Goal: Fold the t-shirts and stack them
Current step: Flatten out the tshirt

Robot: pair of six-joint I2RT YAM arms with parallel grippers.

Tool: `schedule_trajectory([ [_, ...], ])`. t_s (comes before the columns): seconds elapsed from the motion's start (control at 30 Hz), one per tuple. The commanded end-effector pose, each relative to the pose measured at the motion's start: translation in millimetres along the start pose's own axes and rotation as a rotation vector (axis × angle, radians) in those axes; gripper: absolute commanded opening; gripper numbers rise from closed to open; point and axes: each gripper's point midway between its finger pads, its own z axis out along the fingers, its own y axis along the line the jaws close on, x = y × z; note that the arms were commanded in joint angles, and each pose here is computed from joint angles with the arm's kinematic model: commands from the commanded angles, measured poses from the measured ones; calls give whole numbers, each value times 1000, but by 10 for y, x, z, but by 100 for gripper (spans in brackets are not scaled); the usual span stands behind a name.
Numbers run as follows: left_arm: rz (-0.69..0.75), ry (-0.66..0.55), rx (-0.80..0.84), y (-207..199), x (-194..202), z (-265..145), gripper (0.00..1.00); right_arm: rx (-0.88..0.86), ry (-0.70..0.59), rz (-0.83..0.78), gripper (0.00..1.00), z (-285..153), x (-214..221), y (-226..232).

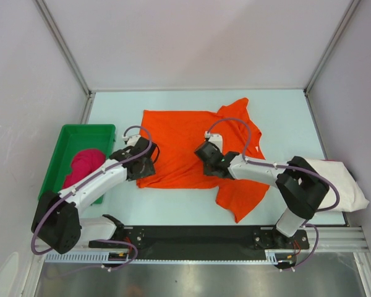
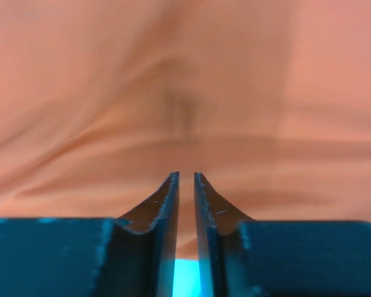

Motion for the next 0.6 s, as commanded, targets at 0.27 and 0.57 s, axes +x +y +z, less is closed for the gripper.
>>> schedule_trajectory([
  [0.27, -13, 29, 25, -85, 132, 6, 59, -187, 40, -121, 45, 44, 271, 866],
  [0.57, -2, 69, 8, -107, 222, 99, 51, -158, 95, -119, 23, 170, 441, 753],
])
